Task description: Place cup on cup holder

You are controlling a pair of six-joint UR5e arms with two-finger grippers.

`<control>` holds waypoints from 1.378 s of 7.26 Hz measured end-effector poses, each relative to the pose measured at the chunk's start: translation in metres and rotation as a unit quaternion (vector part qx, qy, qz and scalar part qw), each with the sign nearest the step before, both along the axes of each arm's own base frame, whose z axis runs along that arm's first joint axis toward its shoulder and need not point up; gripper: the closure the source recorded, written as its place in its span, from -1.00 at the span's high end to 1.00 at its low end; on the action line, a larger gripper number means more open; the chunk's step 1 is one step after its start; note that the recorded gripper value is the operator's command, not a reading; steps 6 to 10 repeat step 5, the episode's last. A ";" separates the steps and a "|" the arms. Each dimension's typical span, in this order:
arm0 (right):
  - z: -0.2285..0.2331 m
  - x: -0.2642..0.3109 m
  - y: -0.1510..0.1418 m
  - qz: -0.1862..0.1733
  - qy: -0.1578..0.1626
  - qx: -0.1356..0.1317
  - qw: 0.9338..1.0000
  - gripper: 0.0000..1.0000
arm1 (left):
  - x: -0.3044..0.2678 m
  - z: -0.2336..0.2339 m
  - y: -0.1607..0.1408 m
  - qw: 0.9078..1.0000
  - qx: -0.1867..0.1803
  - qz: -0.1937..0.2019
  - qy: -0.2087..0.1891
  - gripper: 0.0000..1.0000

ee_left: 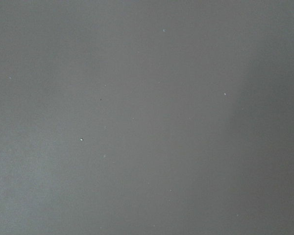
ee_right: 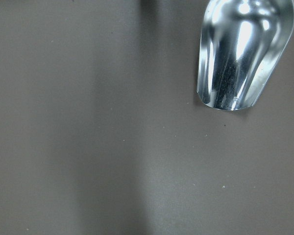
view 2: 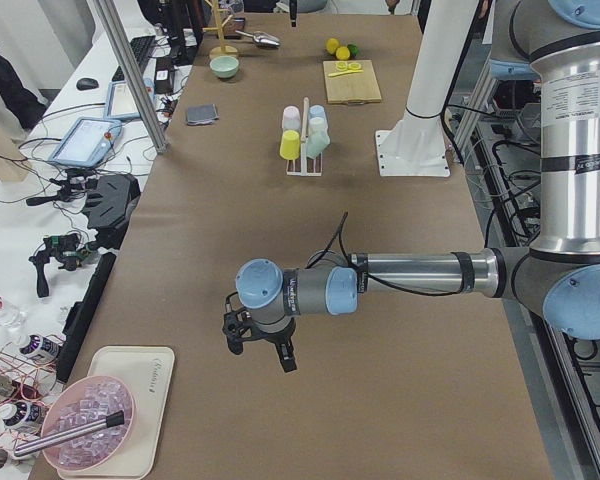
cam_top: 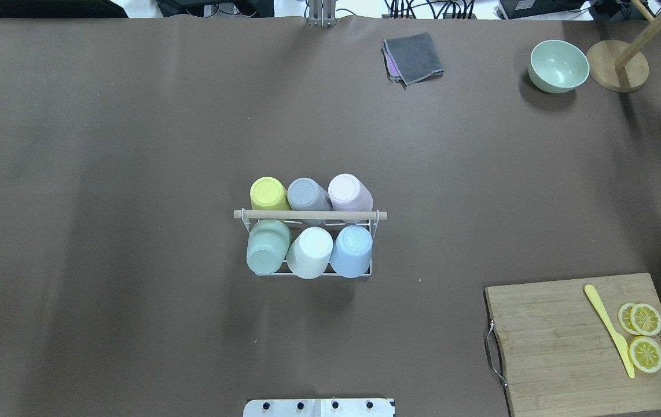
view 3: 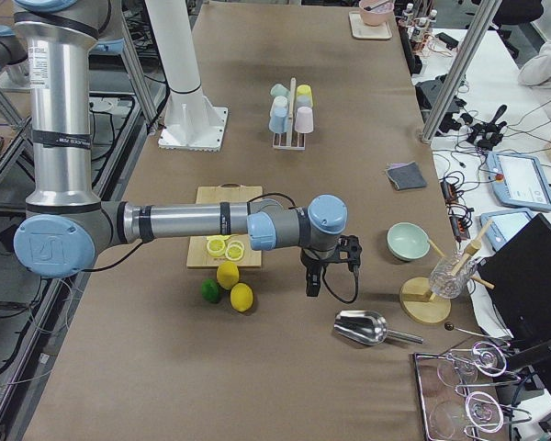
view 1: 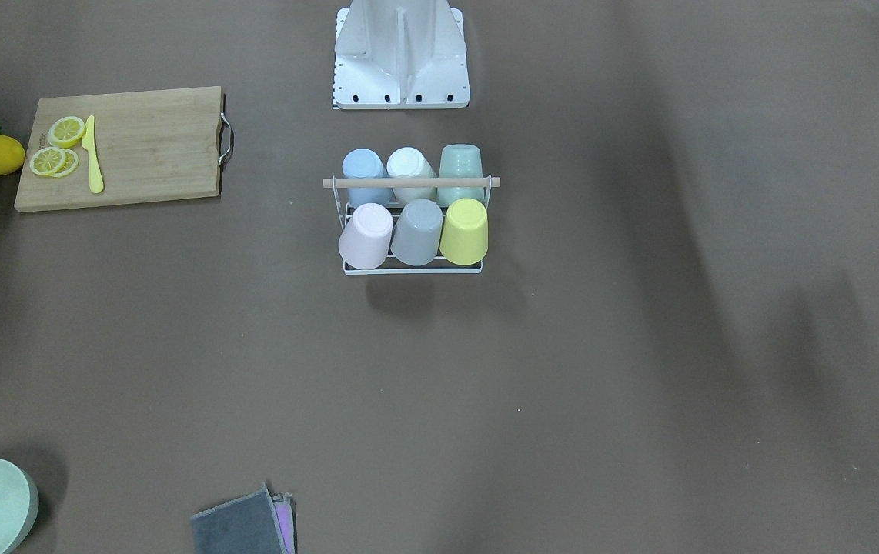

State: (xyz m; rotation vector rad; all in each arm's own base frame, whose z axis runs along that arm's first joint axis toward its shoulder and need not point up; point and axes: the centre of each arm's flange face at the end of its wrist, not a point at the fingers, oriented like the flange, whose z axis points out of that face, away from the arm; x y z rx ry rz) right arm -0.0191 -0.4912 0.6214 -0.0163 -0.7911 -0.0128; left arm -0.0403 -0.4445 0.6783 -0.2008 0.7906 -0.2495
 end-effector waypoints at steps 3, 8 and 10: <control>0.000 0.000 0.000 0.000 0.000 0.001 1.000 0.98 | 0.000 0.001 0.001 1.000 0.000 0.001 0.000 0.95; -0.001 0.000 -0.001 0.000 0.000 0.001 1.000 0.98 | 0.000 0.002 0.001 1.000 0.000 0.002 0.000 0.95; -0.001 0.000 -0.001 0.000 0.000 0.001 1.000 0.98 | 0.000 0.002 0.001 1.000 0.000 0.002 0.000 0.95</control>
